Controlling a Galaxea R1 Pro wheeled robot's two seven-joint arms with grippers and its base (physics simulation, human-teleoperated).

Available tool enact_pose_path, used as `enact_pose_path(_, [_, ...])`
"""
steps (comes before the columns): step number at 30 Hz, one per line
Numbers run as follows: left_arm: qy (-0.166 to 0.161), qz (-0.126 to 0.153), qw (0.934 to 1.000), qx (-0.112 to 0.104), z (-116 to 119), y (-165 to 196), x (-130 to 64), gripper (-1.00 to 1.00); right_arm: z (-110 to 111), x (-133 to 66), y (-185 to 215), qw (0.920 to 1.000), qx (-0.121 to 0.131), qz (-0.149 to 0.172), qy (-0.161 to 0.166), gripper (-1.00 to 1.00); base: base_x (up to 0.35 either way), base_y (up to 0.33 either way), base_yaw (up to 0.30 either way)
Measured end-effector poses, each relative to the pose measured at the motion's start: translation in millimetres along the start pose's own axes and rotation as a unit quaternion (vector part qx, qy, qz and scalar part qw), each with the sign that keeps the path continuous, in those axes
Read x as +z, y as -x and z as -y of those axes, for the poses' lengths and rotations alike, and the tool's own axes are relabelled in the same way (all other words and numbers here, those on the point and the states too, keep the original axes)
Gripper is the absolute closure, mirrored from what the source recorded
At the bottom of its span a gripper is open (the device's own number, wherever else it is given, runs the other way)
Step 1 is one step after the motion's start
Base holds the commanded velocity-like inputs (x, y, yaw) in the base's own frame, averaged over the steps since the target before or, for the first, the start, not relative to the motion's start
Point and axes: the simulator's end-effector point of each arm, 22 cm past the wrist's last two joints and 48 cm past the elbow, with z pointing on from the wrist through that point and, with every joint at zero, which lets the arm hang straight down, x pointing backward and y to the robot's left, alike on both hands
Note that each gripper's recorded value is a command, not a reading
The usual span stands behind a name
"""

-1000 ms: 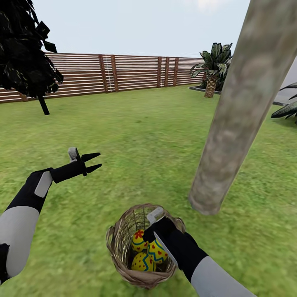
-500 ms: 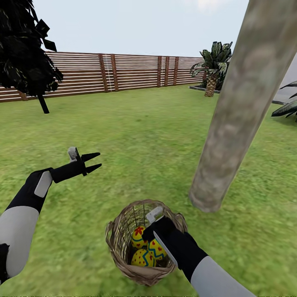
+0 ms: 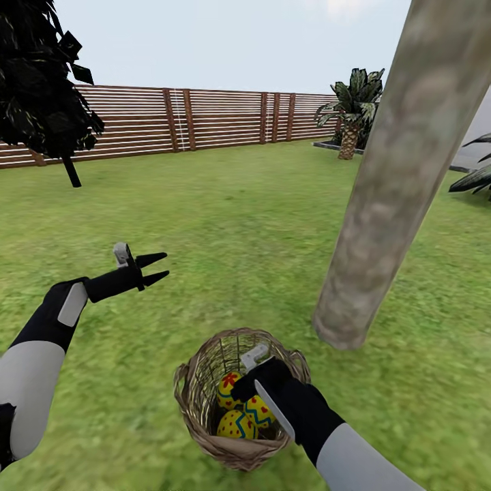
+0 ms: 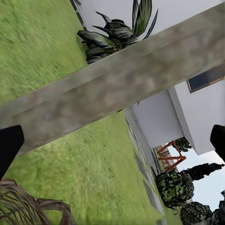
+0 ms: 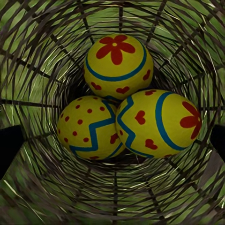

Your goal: Take the three Easter eggs out of the wicker basket on the lawn in the garden, then place them on the lawn next to a single tree (choose any tree) so that all three eggs are next to the same tree and none are left in the basket.

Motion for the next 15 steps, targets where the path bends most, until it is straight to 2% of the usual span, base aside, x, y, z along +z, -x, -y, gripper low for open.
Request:
enact_pose_path(6, [0.0, 0.0, 1.0, -0.001, -1, -1, -0.3, -1.0, -1, -0.1, 0, 1.0, 0.003, 0.0, 0.002, -1.0, 0.0, 0.0, 0.0])
enact_pose_path(8, [0.006, 0.002, 1.0, 0.003, -5, -2, -3.6, -1.0, 2, -1.9, 4, 1.0, -0.008, 0.0, -0.004, -1.0, 0.0, 0.0, 0.0])
enact_pose_path(15, [0.014, 0.001, 0.9999, -0.007, -18, -13, -9.6, -1.0, 4, -5.6, 13, 0.9999, -0.014, 0.001, -0.007, -1.0, 0.0, 0.0, 0.0])
